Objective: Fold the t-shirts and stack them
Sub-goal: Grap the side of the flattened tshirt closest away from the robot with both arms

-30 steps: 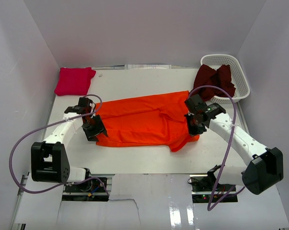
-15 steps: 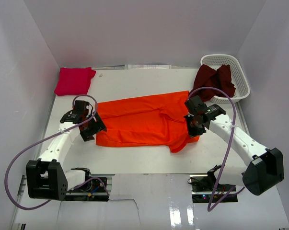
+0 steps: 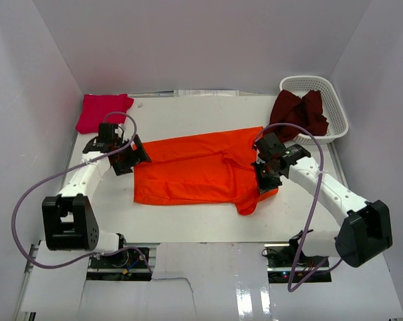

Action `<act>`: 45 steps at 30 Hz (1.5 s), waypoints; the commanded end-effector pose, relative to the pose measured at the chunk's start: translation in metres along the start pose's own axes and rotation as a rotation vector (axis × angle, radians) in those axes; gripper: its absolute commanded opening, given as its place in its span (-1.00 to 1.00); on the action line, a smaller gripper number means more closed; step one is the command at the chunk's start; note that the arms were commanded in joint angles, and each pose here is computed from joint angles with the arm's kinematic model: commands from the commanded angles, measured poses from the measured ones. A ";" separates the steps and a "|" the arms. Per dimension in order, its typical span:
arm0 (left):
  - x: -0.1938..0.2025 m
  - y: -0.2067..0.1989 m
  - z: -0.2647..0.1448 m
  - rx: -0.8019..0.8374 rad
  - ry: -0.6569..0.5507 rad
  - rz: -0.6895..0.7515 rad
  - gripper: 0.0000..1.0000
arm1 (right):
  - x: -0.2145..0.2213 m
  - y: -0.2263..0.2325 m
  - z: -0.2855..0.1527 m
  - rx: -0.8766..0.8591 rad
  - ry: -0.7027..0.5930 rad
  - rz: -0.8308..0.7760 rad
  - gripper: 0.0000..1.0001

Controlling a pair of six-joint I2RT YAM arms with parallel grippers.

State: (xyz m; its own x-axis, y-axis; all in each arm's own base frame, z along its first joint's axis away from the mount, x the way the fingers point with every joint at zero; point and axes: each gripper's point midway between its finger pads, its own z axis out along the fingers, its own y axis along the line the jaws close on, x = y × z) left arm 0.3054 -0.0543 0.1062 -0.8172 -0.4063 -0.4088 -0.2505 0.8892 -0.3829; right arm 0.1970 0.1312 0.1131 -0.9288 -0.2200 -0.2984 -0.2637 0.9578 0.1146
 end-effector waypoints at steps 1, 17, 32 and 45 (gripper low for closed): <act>-0.059 -0.049 -0.007 0.178 -0.119 0.078 0.96 | 0.012 0.018 0.010 -0.113 0.078 -0.042 -0.85; -0.083 -0.102 0.110 0.041 0.080 0.218 0.35 | 0.019 0.016 0.015 -0.107 0.046 -0.004 -0.85; -0.067 -0.085 0.146 -0.060 0.152 0.180 -0.70 | 0.023 0.015 0.018 -0.104 0.056 0.003 -0.85; -0.093 -0.101 0.186 -0.052 0.133 0.165 -0.70 | 0.027 0.010 0.023 -0.074 0.072 0.012 -0.85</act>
State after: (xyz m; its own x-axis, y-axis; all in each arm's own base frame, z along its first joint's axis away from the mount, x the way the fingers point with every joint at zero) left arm 0.4949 -0.1447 0.0268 -0.9165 -0.2175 -0.3358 -0.1230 0.9519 -0.2807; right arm 0.1754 0.1411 0.0866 -0.9492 -0.2267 -0.2183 -0.2710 0.9415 0.2005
